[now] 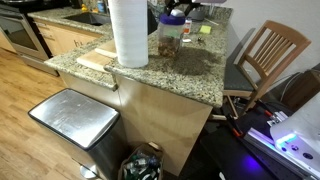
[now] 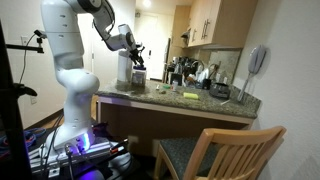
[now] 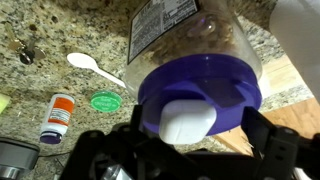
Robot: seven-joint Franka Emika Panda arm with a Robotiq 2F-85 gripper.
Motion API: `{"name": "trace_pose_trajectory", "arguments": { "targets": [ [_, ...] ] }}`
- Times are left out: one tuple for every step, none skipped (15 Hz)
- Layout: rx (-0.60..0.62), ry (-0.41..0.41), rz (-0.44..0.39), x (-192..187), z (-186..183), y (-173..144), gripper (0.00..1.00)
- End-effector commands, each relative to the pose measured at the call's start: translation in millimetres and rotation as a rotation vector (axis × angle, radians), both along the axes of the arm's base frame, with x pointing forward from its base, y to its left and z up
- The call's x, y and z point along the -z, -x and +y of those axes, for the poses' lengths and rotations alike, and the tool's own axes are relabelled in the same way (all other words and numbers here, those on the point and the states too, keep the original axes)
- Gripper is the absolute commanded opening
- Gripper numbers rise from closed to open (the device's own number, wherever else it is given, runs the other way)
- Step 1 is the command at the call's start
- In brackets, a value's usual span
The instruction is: Put the white case on top of the container with a blue lid
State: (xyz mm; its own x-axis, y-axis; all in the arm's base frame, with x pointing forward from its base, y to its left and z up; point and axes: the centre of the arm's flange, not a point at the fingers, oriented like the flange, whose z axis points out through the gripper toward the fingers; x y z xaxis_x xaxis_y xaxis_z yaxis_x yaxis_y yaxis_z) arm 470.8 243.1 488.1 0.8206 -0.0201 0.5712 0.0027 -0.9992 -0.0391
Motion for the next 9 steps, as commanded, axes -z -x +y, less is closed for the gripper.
{"name": "trace_pose_trajectory", "arguments": {
  "targets": [
    [0.020, 0.031, -0.044, -35.2, -3.0, 22.8, 1.00],
    [0.021, 0.032, -0.073, -48.4, -3.9, 31.1, 1.00],
    [0.028, 0.034, -0.108, -61.7, -5.1, 38.4, 1.00],
    [0.032, 0.034, -0.138, -76.1, -7.8, 49.8, 1.00],
    [0.039, 0.031, -0.160, -88.2, -10.6, 59.6, 1.00],
    [0.042, 0.022, -0.191, -98.0, -16.5, 73.5, 1.00],
    [0.050, 0.008, -0.219, -104.4, -23.5, 85.5, 1.00],
    [0.063, -0.001, -0.235, -104.9, -31.1, 93.5, 1.00],
    [0.031, 0.001, -0.212, -107.8, -11.8, 65.1, 1.00]
  ]
}}
